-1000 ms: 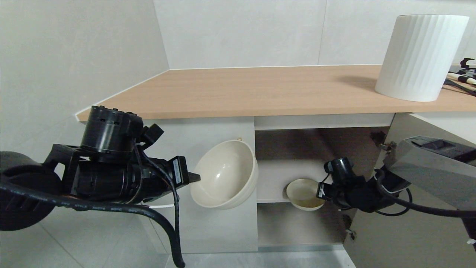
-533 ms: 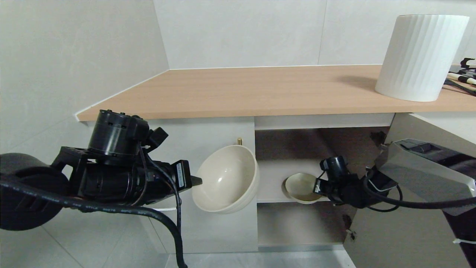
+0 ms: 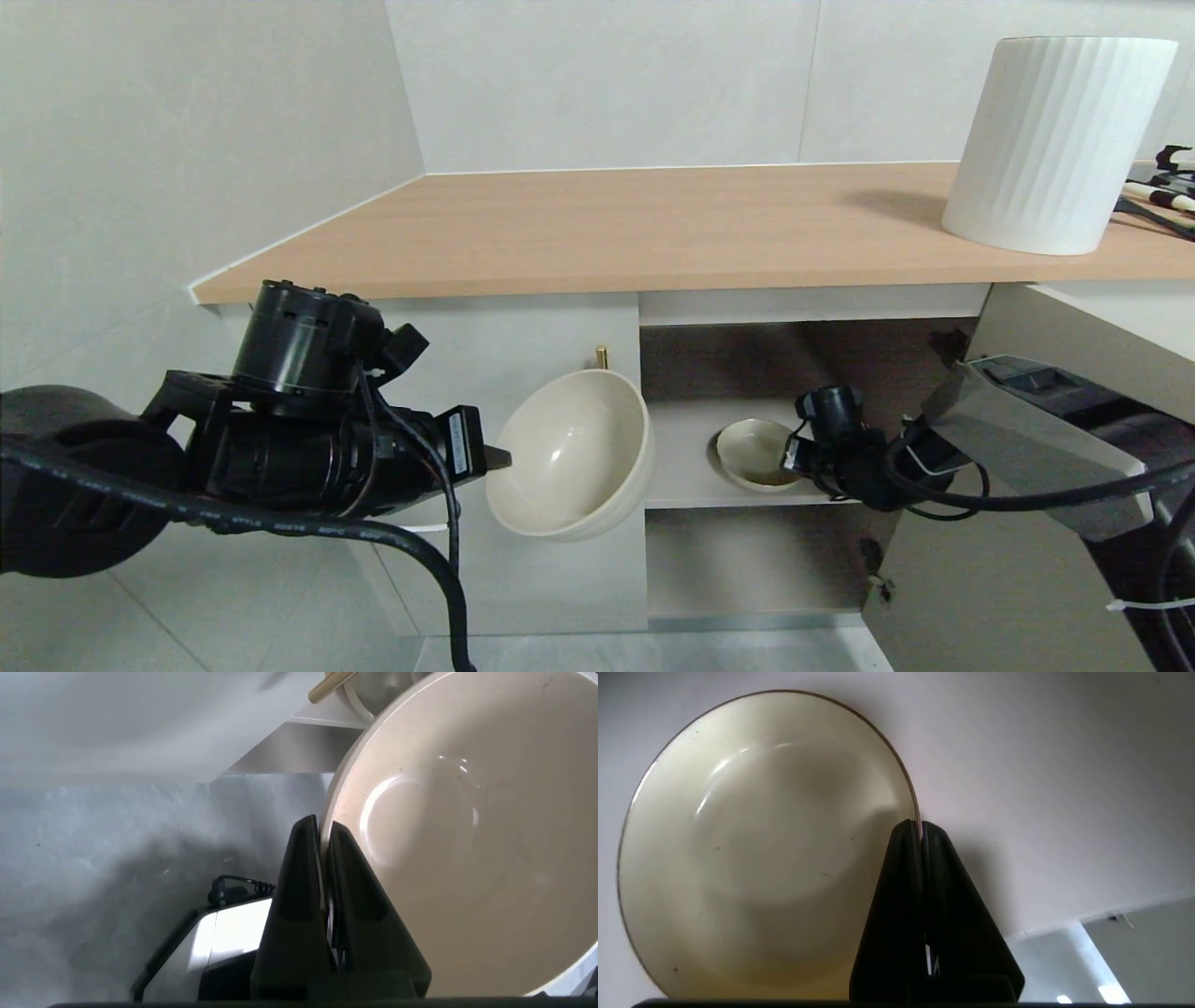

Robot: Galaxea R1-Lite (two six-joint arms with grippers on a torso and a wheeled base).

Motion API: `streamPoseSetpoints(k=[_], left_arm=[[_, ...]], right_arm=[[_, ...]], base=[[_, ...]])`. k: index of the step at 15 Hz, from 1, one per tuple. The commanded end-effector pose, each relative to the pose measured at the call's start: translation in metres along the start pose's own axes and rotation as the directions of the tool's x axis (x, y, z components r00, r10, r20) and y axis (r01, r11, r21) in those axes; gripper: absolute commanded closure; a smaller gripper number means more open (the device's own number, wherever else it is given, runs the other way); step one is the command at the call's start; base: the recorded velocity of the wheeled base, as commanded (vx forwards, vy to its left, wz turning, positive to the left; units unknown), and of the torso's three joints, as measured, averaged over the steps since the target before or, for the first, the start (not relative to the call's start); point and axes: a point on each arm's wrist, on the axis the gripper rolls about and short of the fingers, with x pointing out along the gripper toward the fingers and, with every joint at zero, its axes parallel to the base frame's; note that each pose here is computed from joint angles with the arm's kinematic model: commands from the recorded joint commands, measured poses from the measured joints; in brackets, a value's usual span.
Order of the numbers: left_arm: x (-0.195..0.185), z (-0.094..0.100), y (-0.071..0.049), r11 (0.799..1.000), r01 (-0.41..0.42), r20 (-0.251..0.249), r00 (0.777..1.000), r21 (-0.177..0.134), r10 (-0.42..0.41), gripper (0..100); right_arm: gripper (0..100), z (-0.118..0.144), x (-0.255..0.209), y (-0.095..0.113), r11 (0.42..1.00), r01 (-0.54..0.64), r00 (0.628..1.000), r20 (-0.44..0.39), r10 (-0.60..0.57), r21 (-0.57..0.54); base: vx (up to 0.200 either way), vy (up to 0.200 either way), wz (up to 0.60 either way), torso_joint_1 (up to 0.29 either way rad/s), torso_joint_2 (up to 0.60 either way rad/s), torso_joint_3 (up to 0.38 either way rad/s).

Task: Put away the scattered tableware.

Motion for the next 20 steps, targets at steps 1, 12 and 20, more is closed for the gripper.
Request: streamPoseSetpoints(k=[1,12,20], left_arm=[[0.001,0.000,0.000,1.000,-0.001,-0.002,1.000,-0.001,0.001,100],[0.010,-0.002,0.003,1.000,-0.018,-0.026,1.000,-0.005,0.018,100],[0.055,-0.038,0.004,0.976,-0.171,-0.183,0.964,0.134,0.193,100]], right_arm=[[100,-0.002,0.003,0.000,1.000,0.000,1.000,-0.001,0.000,0.001],[0,0.007,-0.019,0.001,1.000,-0.007,1.000,-0.001,0.007,0.018],[0,0.013,-0.185,0.040,0.939,-0.327,0.938,-0.158,0.309,-0.103]], base=[[0.000,0.000,0.00,0.000,0.00,0.000],[0.000,0.000,0.00,0.000,0.00,0.000],[0.000,0.000,0.00,0.000,0.00,0.000]])
